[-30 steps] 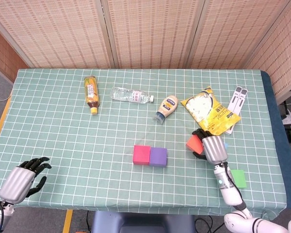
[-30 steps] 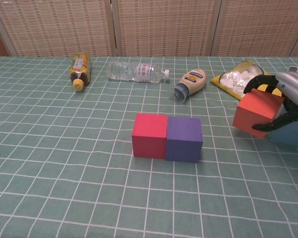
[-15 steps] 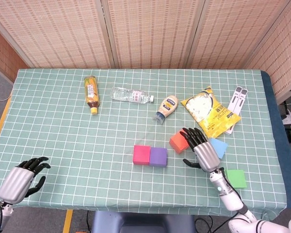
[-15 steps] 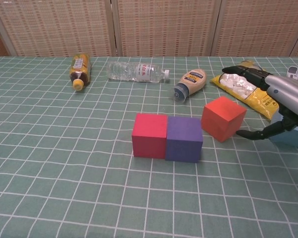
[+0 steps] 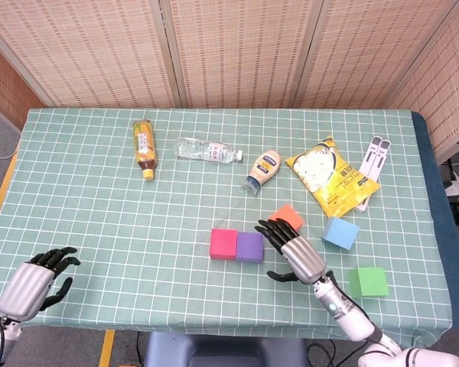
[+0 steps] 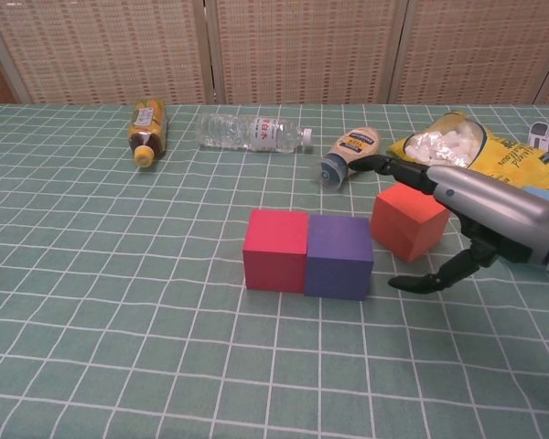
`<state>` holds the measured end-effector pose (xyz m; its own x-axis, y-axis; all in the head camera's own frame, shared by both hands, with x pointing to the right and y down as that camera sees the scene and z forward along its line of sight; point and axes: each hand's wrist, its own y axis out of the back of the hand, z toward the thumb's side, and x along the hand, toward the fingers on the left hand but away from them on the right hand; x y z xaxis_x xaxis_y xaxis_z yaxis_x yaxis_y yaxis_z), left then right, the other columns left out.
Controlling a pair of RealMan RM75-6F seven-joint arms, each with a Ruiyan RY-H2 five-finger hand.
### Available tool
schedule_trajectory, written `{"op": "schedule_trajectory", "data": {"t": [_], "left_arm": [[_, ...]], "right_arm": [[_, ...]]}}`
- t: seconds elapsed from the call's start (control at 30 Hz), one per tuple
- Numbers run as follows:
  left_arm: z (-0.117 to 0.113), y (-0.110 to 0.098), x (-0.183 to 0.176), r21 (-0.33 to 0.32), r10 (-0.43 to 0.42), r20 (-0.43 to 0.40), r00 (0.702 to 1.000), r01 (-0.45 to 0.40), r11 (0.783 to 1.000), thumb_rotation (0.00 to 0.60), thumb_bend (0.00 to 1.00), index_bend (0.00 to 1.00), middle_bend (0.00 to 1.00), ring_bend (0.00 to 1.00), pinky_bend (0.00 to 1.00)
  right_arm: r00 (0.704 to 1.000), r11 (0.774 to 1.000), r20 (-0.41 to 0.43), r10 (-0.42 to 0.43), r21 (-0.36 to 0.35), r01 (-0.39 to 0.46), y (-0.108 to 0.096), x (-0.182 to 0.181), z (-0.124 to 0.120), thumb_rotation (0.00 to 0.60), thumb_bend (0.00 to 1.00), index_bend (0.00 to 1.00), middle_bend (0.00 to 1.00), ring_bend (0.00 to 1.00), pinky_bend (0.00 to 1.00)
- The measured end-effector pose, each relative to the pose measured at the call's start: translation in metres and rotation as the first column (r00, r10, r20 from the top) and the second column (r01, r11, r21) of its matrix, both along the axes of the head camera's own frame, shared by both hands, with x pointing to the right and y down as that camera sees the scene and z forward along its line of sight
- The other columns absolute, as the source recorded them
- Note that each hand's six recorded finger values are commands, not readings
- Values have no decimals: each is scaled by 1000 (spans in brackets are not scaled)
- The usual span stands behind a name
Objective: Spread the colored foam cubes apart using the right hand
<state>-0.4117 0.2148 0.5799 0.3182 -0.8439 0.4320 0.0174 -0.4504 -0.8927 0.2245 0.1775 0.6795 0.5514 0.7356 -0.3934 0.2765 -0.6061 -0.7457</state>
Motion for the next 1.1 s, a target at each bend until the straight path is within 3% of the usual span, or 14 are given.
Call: {"op": "schedule_trajectory", "data": {"t": [0.3, 0.47, 0.57, 1.1], "left_arm": [[-2, -1, -2, 6, -6, -5, 1000, 6, 1000, 600, 474, 385, 253, 288, 451], [-3, -1, -2, 10, -3, -8, 1000, 3, 1000, 600, 474, 385, 253, 288, 451], [-3, -1, -2, 9, -4, -8, 1000, 4, 1000, 600, 474, 385, 253, 288, 451], [-3, -1, -1, 10, -1, -7, 1000, 1, 1000, 600, 474, 385, 253, 288, 452]], "right_arm": [[999, 1000, -48, -24, -16, 24, -8, -35, 23, 600, 78, 56, 70, 57, 48], [998, 999, -60, -31, 7, 31, -8, -44, 28, 600, 78, 99, 151, 126, 188], [996, 999, -79, -31, 28, 33, -8, -43, 32, 600, 78, 151, 195, 199, 339], [992, 994, -123, 2, 105, 11, -10, -32, 38, 600, 77, 310, 424, 525, 669]]}}
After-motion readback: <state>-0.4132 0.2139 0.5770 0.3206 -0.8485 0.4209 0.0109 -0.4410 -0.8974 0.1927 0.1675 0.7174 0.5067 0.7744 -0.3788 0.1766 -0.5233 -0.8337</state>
